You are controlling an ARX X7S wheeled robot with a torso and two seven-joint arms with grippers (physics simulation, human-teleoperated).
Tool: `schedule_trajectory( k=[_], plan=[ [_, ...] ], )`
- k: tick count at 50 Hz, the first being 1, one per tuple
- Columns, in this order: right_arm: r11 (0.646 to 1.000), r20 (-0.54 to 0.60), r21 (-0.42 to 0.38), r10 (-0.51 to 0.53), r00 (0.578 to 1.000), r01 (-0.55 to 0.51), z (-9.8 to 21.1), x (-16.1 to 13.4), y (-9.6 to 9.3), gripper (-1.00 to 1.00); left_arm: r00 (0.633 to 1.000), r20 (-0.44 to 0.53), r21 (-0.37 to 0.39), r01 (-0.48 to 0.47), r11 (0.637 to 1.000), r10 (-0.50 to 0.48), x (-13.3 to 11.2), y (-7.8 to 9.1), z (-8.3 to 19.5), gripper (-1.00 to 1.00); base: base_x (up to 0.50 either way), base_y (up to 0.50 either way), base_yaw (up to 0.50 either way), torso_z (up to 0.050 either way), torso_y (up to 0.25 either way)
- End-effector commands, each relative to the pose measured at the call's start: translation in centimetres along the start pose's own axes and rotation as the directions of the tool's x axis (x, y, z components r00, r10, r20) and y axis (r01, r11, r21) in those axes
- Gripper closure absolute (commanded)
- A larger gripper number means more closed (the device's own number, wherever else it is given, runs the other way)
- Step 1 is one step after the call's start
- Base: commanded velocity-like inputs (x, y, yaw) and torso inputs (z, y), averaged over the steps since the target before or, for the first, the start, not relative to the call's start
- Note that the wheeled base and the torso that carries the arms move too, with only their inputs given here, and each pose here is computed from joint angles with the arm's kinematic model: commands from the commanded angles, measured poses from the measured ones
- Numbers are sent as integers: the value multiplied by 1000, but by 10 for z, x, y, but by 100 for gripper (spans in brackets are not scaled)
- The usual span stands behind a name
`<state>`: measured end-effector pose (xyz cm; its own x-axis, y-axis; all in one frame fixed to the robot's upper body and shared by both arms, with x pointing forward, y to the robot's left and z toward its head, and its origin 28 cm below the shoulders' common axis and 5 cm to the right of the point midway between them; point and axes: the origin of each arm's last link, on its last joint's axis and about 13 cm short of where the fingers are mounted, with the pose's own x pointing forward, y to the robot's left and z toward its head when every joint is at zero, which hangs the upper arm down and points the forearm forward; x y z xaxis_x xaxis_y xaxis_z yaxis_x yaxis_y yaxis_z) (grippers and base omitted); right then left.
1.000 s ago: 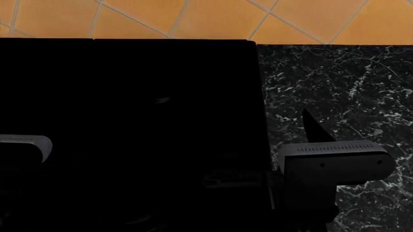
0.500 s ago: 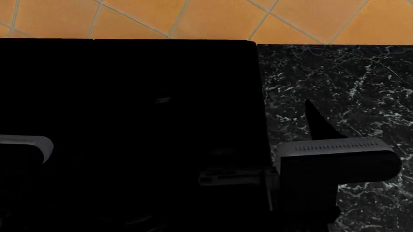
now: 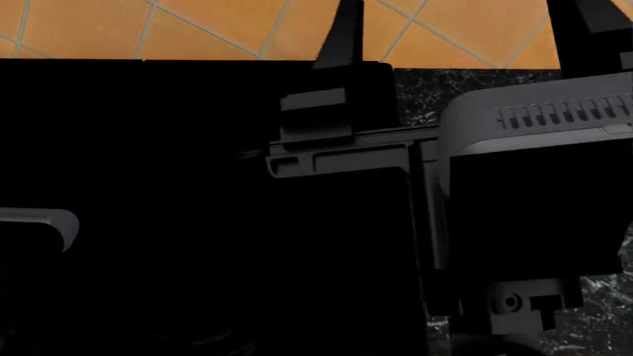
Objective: Press the start button on the microwave
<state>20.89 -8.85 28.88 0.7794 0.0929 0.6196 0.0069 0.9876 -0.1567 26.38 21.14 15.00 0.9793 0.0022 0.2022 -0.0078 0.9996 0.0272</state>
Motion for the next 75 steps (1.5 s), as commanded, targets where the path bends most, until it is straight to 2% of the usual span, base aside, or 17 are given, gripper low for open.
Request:
schedule_trajectory(
  k=[1,6,19,31,32,42,54,67,75],
  plan=[
    [998,107,-65,-2,994,9,43,16,-8,-100,1000,-23,9,3,1000,-3,2,2,-5,-100,11,3,-3,0,0],
    [999,127,-43,7,992,-2,55,27,-11,-100,1000,-19,13,8,1000,-8,2,1,-4,-100,7,3,-1,-2,0],
    [999,76,-22,38,996,-36,90,68,-23,-100,1000,-8,20,6,1000,-5,1,2,-2,-100,5,2,0,0,0],
    [996,54,2,88,995,-88,132,81,-23,-100,1000,-7,21,13,1000,-13,1,1,-2,-100,4,2,0,0,0],
    [995,51,1,100,994,-100,135,81,-23,100,1000,-6,22,13,1000,-13,1,1,-3,-100,0,0,-3,0,0],
    [990,42,-25,137,990,-136,159,88,-20,100,1000,-7,25,11,1000,-11,1,1,-3,-100,4,2,0,-1,0],
    [991,61,-71,116,991,-112,174,106,-25,100,1000,-7,25,12,1000,-12,0,1,-2,-100,3,2,0,0,0],
    [989,55,-92,117,992,-111,179,119,-26,100,1000,-5,28,14,1000,-14,0,2,-1,-100,3,2,0,-1,0],
    [991,33,-76,111,993,-108,177,129,-28,100,1000,-2,29,18,999,-17,1,2,0,-100,3,2,0,0,0]
  ],
)
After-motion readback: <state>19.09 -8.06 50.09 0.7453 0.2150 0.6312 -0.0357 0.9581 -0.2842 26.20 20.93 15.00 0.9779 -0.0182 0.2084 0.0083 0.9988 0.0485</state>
